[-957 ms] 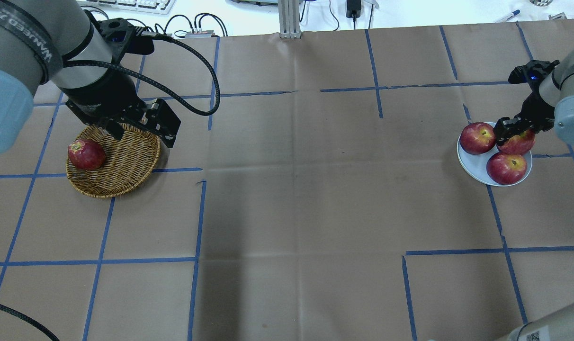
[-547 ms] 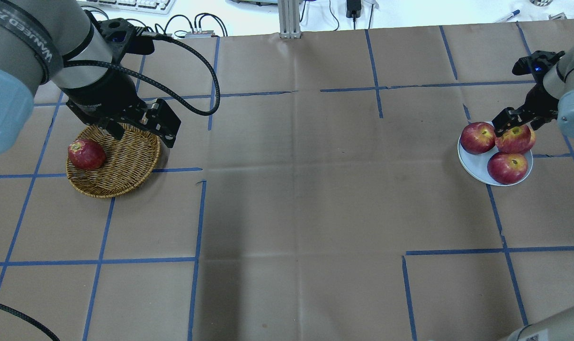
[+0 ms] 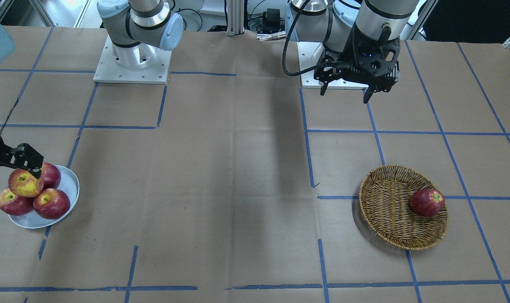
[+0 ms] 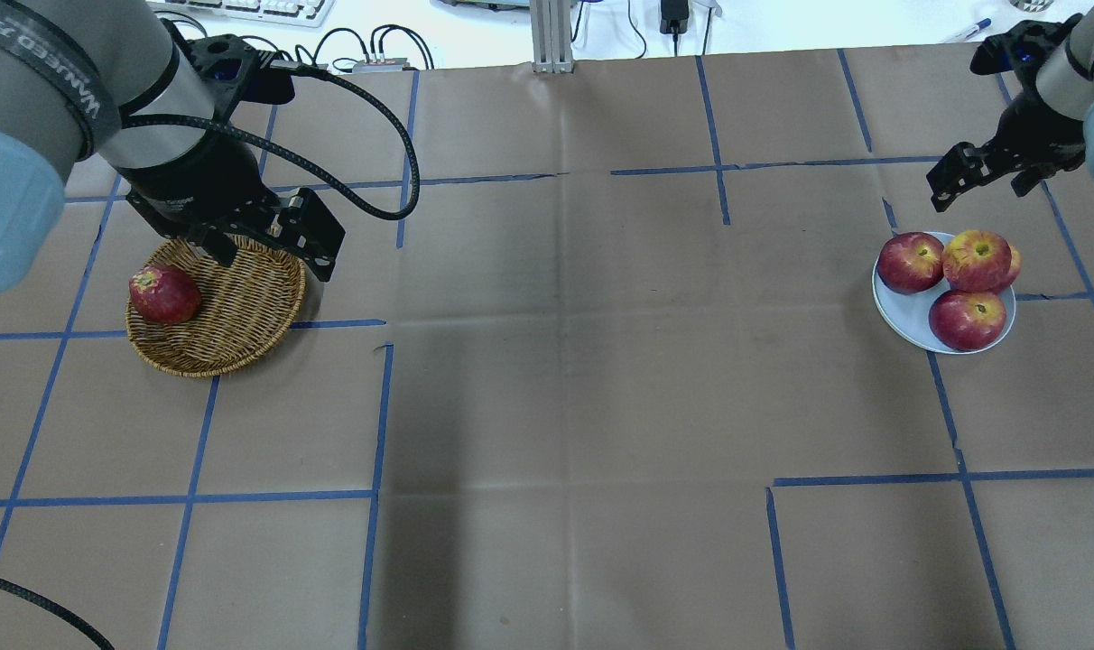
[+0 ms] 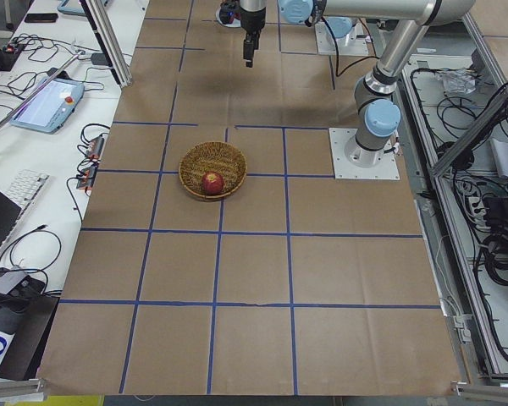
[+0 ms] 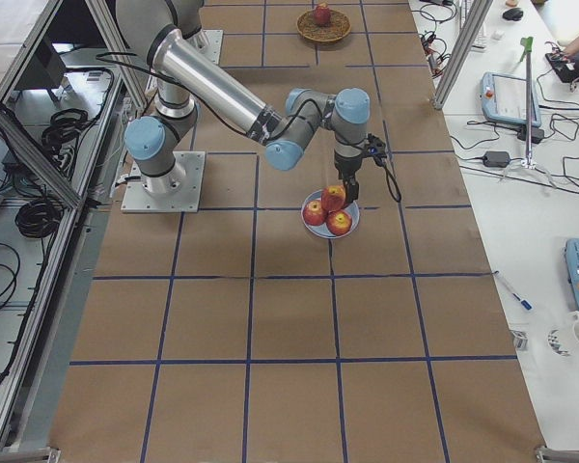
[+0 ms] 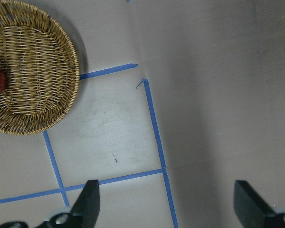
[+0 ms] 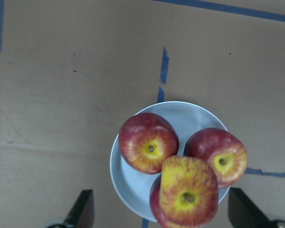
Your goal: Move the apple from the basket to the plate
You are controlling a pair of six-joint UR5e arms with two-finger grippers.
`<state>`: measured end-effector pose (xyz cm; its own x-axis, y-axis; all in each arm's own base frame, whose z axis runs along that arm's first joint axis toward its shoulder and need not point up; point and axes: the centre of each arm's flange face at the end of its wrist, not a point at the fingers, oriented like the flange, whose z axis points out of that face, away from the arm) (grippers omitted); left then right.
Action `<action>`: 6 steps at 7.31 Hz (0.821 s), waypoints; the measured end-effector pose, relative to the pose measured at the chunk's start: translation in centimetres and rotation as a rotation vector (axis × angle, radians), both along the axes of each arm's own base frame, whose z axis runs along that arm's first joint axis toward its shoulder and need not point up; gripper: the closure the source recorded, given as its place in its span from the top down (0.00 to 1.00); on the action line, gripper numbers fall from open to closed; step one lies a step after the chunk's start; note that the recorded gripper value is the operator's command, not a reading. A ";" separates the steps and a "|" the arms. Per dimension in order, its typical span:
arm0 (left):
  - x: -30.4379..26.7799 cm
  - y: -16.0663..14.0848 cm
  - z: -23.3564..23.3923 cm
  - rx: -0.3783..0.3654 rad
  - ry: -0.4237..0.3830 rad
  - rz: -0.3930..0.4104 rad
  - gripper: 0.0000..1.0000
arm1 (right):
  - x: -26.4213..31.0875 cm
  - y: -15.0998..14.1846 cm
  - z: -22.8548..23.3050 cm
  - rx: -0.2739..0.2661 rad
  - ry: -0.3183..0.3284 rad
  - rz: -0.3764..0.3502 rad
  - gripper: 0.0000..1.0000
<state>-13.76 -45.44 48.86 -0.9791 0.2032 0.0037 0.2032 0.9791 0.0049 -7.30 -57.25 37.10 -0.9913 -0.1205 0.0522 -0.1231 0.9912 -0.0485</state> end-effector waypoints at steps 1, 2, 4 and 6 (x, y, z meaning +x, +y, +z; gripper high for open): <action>0.0 0.0 0.0 0.000 0.000 -0.001 0.99 | 3.3 1.4 2.4 0.026 -0.013 -0.036 1.00; 0.0 0.0 0.0 0.000 0.000 -0.002 0.99 | 7.2 3.3 4.4 0.052 -0.023 -0.078 1.00; 0.0 0.0 0.0 0.000 0.000 -0.003 0.99 | 15.2 7.1 7.4 0.075 -0.027 -0.122 1.00; 0.0 0.0 0.0 0.001 0.000 -0.003 0.99 | 20.4 9.3 8.1 0.085 -0.025 -0.115 1.00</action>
<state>-13.77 -45.43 48.83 -0.9785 0.2063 0.0038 0.2063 0.9785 0.0056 13.06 -47.95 45.15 -0.9997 -0.0089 0.0213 -0.0082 0.9994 0.0341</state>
